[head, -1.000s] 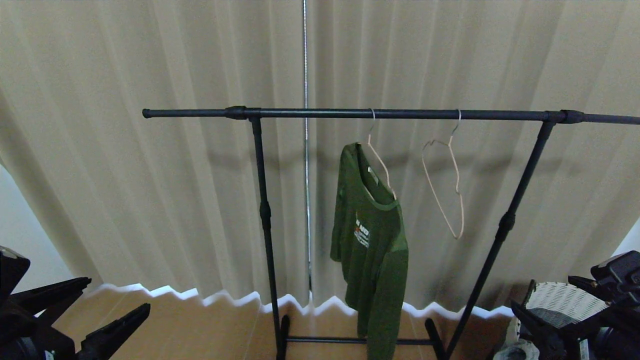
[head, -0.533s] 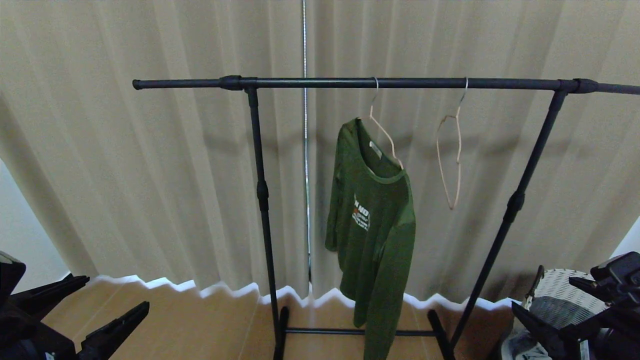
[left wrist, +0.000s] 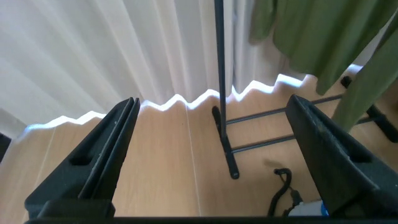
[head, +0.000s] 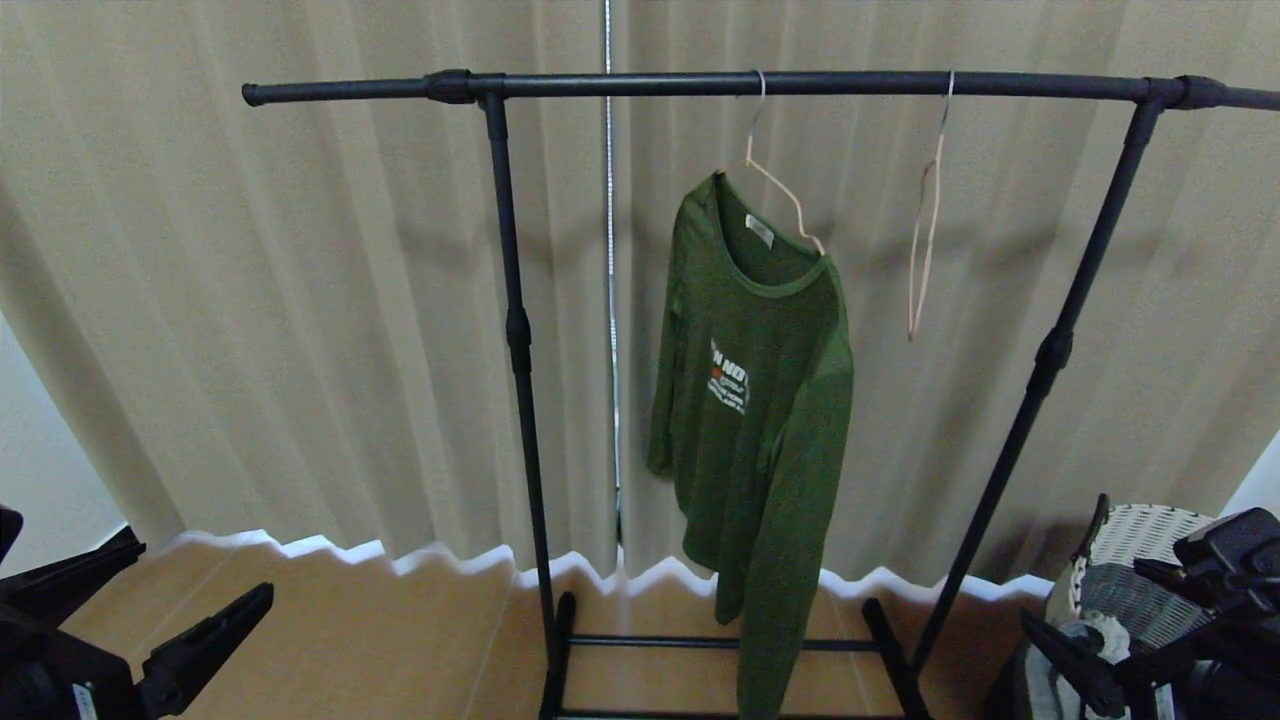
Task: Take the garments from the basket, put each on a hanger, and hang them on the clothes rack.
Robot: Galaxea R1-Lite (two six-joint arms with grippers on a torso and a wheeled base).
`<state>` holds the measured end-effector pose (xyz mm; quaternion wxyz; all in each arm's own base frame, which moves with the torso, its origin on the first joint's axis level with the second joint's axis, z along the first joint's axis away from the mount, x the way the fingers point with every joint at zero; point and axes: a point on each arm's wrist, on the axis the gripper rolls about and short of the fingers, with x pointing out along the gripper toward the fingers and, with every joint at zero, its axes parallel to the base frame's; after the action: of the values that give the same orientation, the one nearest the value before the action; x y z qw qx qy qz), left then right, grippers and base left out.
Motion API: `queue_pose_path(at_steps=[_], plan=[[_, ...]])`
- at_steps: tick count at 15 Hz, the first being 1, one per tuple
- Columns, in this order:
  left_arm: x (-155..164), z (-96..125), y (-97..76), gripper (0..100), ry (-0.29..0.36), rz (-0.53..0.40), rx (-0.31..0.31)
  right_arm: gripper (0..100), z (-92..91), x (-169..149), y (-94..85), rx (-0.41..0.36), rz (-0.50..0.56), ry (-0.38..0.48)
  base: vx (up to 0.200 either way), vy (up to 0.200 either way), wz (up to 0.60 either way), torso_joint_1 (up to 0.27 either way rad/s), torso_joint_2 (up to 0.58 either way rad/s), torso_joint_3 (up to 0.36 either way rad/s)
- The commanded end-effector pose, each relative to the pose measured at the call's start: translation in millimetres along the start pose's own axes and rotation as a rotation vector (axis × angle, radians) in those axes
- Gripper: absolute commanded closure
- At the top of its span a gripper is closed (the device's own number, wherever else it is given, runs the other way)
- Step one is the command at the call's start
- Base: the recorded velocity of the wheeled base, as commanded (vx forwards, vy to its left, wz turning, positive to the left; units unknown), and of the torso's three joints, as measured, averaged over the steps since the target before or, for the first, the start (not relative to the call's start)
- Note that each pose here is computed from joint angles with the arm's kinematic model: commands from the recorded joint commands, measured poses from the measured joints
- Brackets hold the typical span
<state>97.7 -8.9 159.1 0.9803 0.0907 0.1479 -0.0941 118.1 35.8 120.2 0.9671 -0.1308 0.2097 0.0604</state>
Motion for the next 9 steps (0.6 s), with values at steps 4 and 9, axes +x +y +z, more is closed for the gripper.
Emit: queue_pose_path(at_steps=[4, 9], plan=[[-2.1, 0.2, 0.2, 0, -0.01, 0.006, 0.002, 0, -0.8, 1.1, 0.5, -0.003, 0.002, 0.007, 0.0, 0.0, 0.0, -0.122, 0.46, 0.331], [-6.5, 0.4, -0.3, 0, -0.032, 0.008, 0.009, 0, -3.8, 1.0, 1.0, -0.005, 0.006, 0.017, 0.0, 0.0, 0.0, -0.056, 0.33, 0.262]])
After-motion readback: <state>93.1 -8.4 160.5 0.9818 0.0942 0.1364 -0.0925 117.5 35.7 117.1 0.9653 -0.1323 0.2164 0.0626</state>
